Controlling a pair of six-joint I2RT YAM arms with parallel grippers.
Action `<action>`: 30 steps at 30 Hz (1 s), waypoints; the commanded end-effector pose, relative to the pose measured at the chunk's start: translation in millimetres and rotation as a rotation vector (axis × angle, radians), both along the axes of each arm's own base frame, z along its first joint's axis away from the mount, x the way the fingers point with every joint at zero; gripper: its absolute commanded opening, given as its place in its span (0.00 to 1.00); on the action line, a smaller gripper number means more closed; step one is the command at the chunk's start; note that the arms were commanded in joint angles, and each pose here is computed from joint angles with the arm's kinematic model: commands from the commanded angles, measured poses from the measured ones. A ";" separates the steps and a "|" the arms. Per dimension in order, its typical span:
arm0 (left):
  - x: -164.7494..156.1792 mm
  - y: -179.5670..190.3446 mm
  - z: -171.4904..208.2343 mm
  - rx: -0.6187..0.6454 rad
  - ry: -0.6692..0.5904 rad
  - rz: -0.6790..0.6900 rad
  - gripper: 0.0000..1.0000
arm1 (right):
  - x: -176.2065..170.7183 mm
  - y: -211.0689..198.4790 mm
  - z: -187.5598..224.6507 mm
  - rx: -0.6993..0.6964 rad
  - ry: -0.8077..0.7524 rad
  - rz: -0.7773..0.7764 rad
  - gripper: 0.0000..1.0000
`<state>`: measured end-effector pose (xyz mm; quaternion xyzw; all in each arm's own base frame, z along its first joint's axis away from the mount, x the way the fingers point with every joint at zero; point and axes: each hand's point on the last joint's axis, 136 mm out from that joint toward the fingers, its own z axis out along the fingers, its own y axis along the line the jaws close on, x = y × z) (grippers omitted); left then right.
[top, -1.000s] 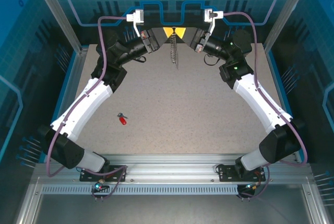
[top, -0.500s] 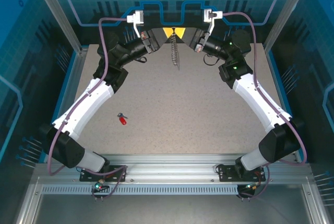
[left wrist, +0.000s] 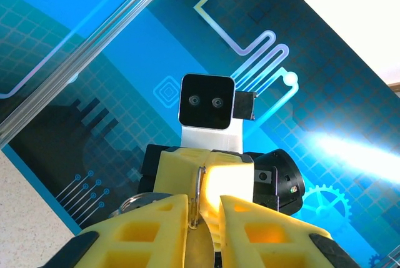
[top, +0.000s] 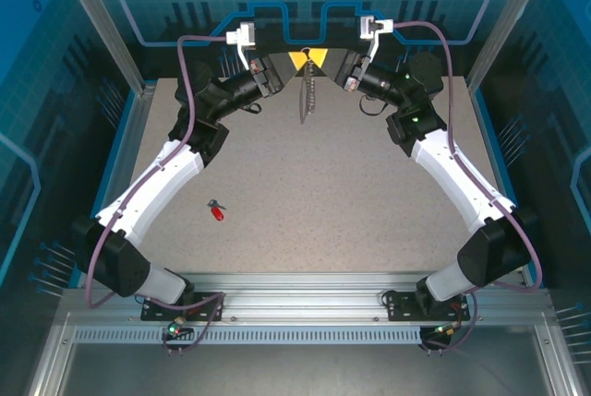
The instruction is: Put the keys on the keyring
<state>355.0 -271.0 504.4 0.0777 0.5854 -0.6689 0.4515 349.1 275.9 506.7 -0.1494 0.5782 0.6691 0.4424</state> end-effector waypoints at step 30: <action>4.0 5.3 7.1 -0.042 -0.035 0.032 0.00 | -7.3 -13.2 2.4 0.005 0.020 -0.049 0.47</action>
